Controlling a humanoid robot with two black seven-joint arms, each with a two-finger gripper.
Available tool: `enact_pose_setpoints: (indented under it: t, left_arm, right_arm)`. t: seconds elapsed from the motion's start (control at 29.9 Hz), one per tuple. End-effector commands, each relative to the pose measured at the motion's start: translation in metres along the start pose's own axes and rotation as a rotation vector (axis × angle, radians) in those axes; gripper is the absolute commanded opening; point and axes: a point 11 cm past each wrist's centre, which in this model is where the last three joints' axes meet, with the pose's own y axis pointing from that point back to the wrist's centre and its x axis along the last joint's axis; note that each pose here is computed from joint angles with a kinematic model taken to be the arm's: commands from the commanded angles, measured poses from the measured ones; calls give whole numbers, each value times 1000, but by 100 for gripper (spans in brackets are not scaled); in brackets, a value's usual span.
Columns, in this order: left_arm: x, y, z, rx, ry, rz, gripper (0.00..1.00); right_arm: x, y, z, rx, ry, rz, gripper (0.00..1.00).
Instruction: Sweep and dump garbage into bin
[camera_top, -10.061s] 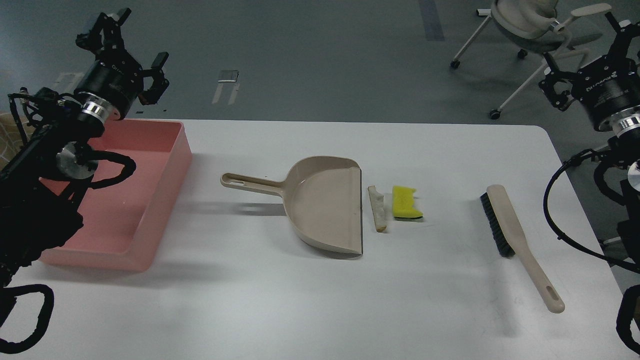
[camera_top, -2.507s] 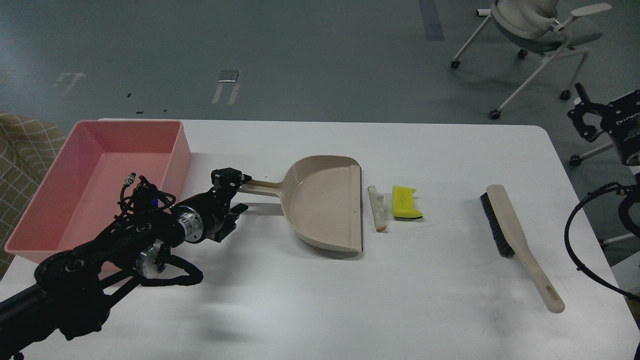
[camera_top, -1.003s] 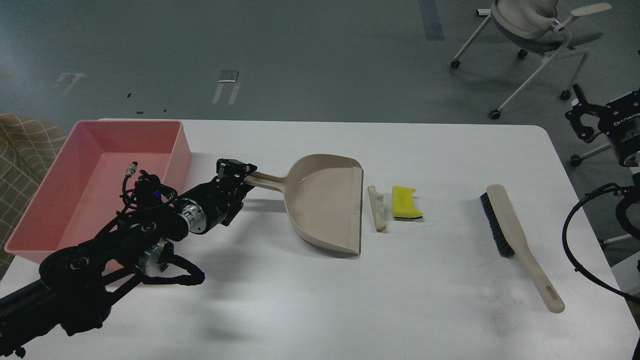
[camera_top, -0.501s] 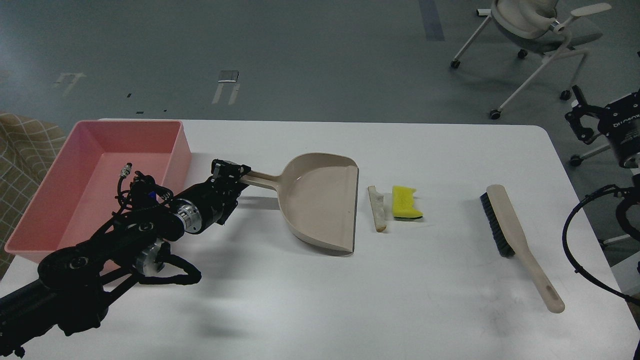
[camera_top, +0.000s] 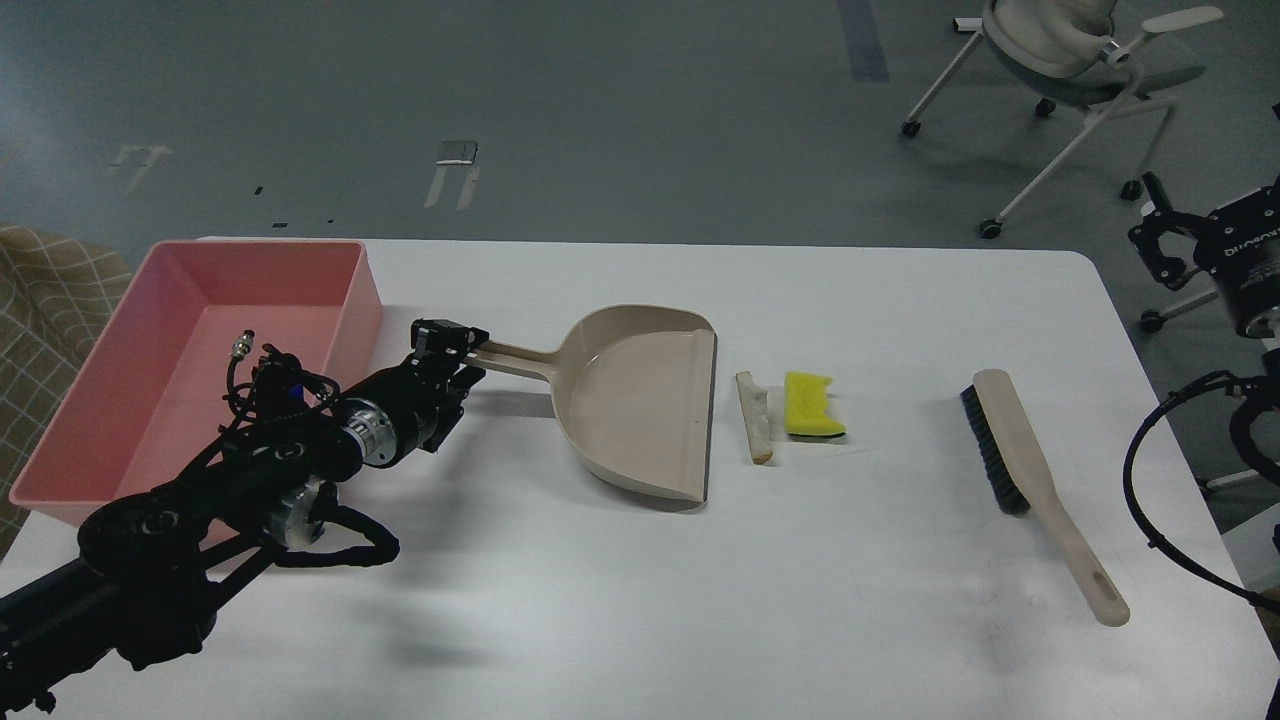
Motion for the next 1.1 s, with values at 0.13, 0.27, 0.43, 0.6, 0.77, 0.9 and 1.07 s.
enact_pose_setpoints:
  t: [0.13, 0.27, 0.43, 0.6, 0.77, 0.9, 1.07]
  left_arm:
    - [1, -1, 1, -2, 2, 4, 46]
    - [1, -1, 2, -4, -2, 4, 46]
    - [0, -2, 4, -8, -7, -1, 42]
    - [-1, -2, 6, -20, -11, -2, 38]
    - [-1, -2, 9, -52, -12, -1, 36]
    - [-2, -2, 9, -57, -15, -6, 29]
    - [-3, -2, 11, -75, -18, -9, 23]
  right_arm:
    - [2, 2, 2, -3, -1, 4, 100]
    - [0, 1, 0, -2, 1, 0, 100]
    - [1, 2, 1, -2, 2, 0, 100]
    - [0, 2, 0, -2, 2, -1, 100]
    - [1, 2, -1, -1, 5, 1, 100]
    - [1, 2, -1, -1, 5, 1, 100]
    - [1, 2, -1, -1, 5, -1, 100]
